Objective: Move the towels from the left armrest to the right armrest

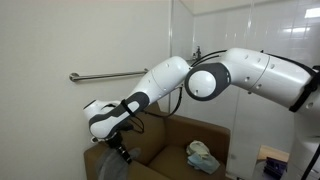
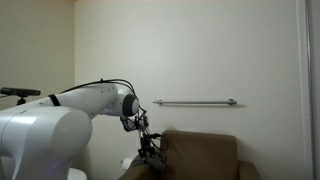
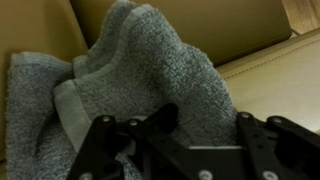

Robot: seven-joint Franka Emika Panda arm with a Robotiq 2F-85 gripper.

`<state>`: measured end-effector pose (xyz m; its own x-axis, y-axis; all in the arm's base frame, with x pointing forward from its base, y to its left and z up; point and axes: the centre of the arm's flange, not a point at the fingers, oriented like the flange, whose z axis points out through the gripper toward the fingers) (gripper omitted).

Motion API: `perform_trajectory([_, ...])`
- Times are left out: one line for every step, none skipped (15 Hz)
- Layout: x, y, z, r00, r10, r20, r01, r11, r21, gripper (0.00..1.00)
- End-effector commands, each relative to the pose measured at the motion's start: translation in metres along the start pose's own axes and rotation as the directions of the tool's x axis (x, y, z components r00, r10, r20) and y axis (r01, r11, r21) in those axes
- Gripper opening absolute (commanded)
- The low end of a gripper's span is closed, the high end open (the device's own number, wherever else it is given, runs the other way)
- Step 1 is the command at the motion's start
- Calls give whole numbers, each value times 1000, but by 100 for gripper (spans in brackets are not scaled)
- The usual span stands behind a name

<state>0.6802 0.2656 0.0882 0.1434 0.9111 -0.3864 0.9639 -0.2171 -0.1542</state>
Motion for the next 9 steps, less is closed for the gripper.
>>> perform_trajectory([-25, -17, -3, 999, -44, -6, 44, 998, -53, 17])
perform_trajectory([-33, -18, -5, 999, -45, -10, 45, 998, -44, 10])
perform_trajectory([-39, -20, -8, 999, -42, -16, 42, 998, -39, 6])
perform_trajectory([-47, -24, -12, 999, -38, -22, 37, 999, -32, 5])
perform_trajectory([-55, -29, -16, 999, -27, -24, 26, 999, -25, 6])
perform_trajectory([-61, -34, -18, 999, -22, -24, 21, 1000, -19, 8])
perform_trajectory([-69, -39, -22, 1000, -5, -26, 5, 1000, -9, 7])
perform_trajectory([-78, -44, -27, 1000, 10, -26, -10, 1000, 2, 7])
perform_trajectory([-86, -50, -31, 999, 23, -30, -23, 1000, 16, 7])
